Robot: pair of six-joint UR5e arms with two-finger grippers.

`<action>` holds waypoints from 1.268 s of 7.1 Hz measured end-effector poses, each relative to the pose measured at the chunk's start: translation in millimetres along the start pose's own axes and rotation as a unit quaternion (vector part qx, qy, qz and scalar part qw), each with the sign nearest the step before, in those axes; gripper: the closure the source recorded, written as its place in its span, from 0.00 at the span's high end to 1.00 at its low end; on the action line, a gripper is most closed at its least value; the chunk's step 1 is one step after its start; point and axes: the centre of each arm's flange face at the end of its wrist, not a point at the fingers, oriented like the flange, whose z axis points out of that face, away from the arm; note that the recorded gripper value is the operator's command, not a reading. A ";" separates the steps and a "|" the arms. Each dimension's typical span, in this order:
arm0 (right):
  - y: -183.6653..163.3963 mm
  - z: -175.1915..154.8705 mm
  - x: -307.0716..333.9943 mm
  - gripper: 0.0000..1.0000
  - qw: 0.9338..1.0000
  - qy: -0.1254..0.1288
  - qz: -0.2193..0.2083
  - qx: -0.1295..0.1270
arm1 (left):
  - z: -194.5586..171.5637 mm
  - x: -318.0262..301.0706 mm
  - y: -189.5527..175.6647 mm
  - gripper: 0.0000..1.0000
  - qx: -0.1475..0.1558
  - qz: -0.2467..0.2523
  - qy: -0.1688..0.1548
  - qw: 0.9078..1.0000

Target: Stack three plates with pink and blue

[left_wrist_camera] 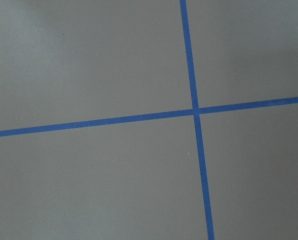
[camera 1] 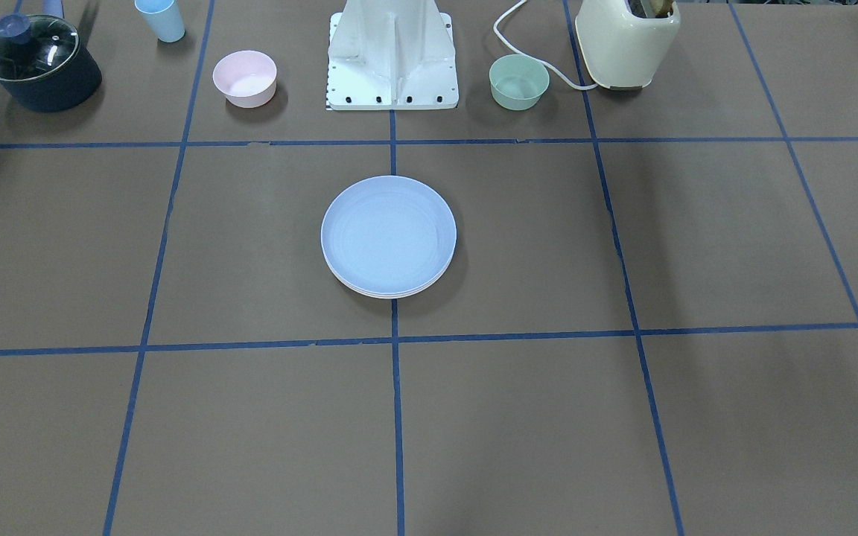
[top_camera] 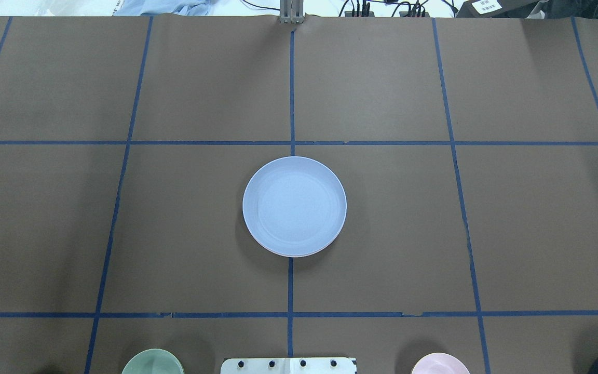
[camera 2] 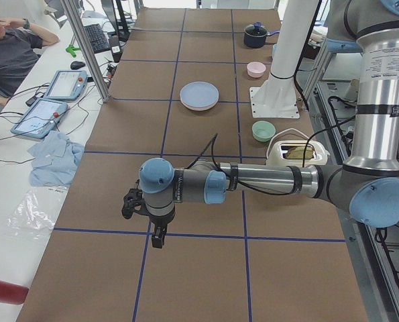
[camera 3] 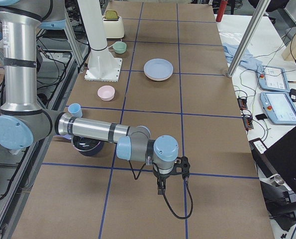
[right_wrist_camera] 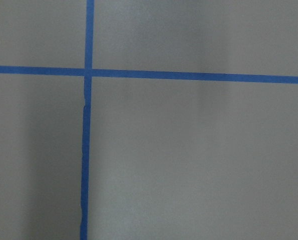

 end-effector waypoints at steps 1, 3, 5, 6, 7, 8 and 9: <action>-1.7 -1.9 -3.0 1.00 1.000 -0.007 -0.003 0.003 | 0.3 0.1 0.9 1.00 0.000 0.001 0.001 1.000; -9.2 -10.2 -15.2 1.00 1.000 -0.017 -0.013 0.010 | 0.1 0.4 1.2 1.00 0.000 0.002 0.002 1.000; -16.5 -14.9 -35.5 1.00 0.999 -0.021 -0.028 0.012 | -0.5 1.1 1.0 1.00 0.001 0.002 0.002 1.000; -20.3 -13.9 -46.1 1.00 0.999 -0.022 -0.037 0.010 | -0.8 1.4 0.9 1.00 0.001 0.003 0.002 1.000; -24.6 -16.5 -56.6 1.00 0.999 -0.023 -0.040 0.007 | -0.9 1.6 0.9 1.00 0.002 0.003 0.003 1.000; -28.1 -24.3 -67.7 1.00 0.999 -0.024 -0.038 0.002 | -0.9 1.6 0.9 1.00 0.002 0.003 0.003 1.000; -29.0 -31.6 -76.0 1.00 0.999 -0.025 -0.036 -0.001 | -0.9 1.7 0.9 1.00 0.002 0.004 0.003 1.000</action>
